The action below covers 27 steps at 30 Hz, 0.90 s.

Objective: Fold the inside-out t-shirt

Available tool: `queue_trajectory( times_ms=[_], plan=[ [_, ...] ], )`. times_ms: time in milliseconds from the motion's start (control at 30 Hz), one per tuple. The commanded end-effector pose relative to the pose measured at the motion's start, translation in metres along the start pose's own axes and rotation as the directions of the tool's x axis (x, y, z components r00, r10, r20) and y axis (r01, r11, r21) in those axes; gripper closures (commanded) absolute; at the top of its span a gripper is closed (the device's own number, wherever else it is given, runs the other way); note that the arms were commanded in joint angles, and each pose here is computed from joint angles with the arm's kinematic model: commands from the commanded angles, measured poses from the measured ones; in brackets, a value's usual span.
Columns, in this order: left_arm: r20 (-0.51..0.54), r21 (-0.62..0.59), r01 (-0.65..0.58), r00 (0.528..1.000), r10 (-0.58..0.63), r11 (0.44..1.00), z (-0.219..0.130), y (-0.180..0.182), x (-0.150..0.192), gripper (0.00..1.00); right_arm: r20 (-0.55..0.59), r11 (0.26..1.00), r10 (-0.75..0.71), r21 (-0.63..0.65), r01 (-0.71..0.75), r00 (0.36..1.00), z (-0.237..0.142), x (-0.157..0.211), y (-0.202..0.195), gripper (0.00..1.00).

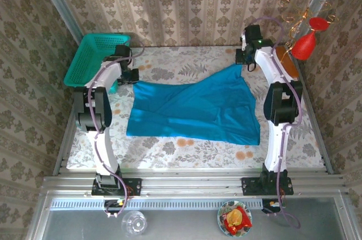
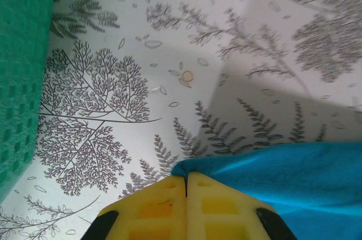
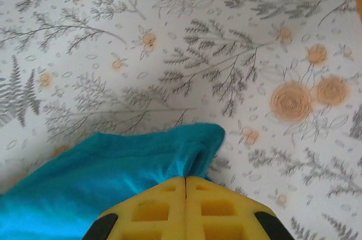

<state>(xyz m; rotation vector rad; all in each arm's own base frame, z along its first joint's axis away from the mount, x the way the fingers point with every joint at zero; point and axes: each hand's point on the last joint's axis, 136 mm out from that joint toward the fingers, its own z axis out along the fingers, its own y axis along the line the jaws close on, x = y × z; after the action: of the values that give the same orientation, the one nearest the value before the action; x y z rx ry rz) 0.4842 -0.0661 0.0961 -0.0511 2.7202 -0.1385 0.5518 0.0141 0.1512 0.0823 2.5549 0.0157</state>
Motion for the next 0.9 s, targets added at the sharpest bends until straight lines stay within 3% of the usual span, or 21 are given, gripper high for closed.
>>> queue_trajectory(
  times_ms=[0, 200, 433, 867],
  plan=[
    [0.098, 0.079, 0.006, 0.995, -0.014, 0.997, -0.031, -0.01, -0.015, 1.0, 0.047, 0.995, 0.063, -0.077, -0.059, 0.997, -0.047, 0.003, 0.015, 1.0],
    [0.132, 0.082, 0.011, 0.991, -0.022, 0.997, -0.056, -0.006, -0.003, 1.0, 0.0, 0.988, 0.131, -0.083, -0.13, 0.991, -0.08, 0.055, 0.014, 1.0],
    [0.095, 0.093, 0.038, 0.994, -0.047, 0.995, -0.063, -0.001, 0.032, 1.0, -0.066, 0.98, 0.197, -0.023, -0.199, 0.978, -0.102, 0.127, -0.001, 1.0],
    [0.046, 0.075, 0.14, 0.989, -0.143, 0.987, -0.072, 0.019, 0.101, 1.0, -0.117, 0.944, 0.322, 0.112, -0.31, 0.939, -0.114, 0.227, -0.03, 1.0]
  ],
)
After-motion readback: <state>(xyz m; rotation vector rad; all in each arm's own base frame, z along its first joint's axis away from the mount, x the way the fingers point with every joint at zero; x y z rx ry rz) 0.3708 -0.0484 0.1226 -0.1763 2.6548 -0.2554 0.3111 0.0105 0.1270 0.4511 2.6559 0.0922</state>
